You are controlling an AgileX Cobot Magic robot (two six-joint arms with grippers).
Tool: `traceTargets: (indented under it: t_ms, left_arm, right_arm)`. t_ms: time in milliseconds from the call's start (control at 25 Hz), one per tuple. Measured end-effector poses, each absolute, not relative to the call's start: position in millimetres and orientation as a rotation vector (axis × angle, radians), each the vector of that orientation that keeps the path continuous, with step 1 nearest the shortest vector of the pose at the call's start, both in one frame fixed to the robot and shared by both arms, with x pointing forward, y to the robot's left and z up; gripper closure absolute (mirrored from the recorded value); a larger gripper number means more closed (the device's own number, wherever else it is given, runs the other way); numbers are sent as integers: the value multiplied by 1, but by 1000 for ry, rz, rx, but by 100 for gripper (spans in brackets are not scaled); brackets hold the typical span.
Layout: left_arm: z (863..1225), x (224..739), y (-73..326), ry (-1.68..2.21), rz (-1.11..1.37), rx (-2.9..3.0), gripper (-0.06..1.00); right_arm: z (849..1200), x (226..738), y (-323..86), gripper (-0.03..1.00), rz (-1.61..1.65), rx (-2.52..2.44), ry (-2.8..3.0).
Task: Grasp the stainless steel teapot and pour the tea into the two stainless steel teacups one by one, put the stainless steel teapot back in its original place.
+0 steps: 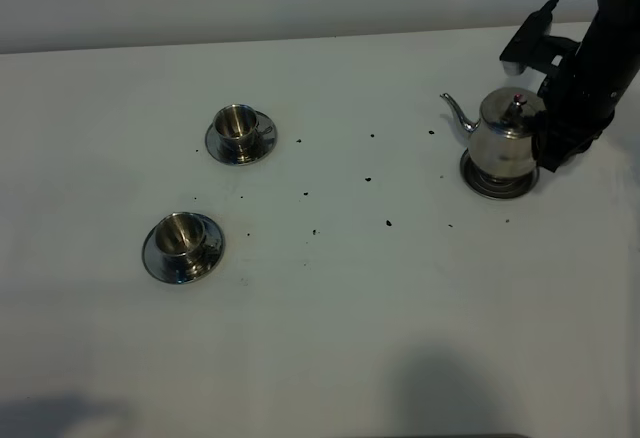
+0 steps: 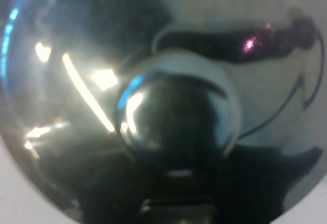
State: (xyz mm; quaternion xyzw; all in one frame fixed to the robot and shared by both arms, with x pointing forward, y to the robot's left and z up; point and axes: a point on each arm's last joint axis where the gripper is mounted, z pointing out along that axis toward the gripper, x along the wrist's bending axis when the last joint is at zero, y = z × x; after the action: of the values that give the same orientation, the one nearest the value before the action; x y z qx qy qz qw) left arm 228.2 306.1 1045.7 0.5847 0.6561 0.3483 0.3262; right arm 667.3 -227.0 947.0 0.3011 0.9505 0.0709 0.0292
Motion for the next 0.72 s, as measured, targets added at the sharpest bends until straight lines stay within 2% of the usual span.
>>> traceTargets:
  t_ms: [360, 720]
  left_arm:
    - [1046, 228, 306, 1719, 913, 1532, 47]
    - [1046, 228, 306, 1719, 913, 1533, 47]
  right_arm:
    - [973, 674, -209, 79, 261, 896, 2912]
    - [1008, 670, -110, 79, 313, 614, 2801]
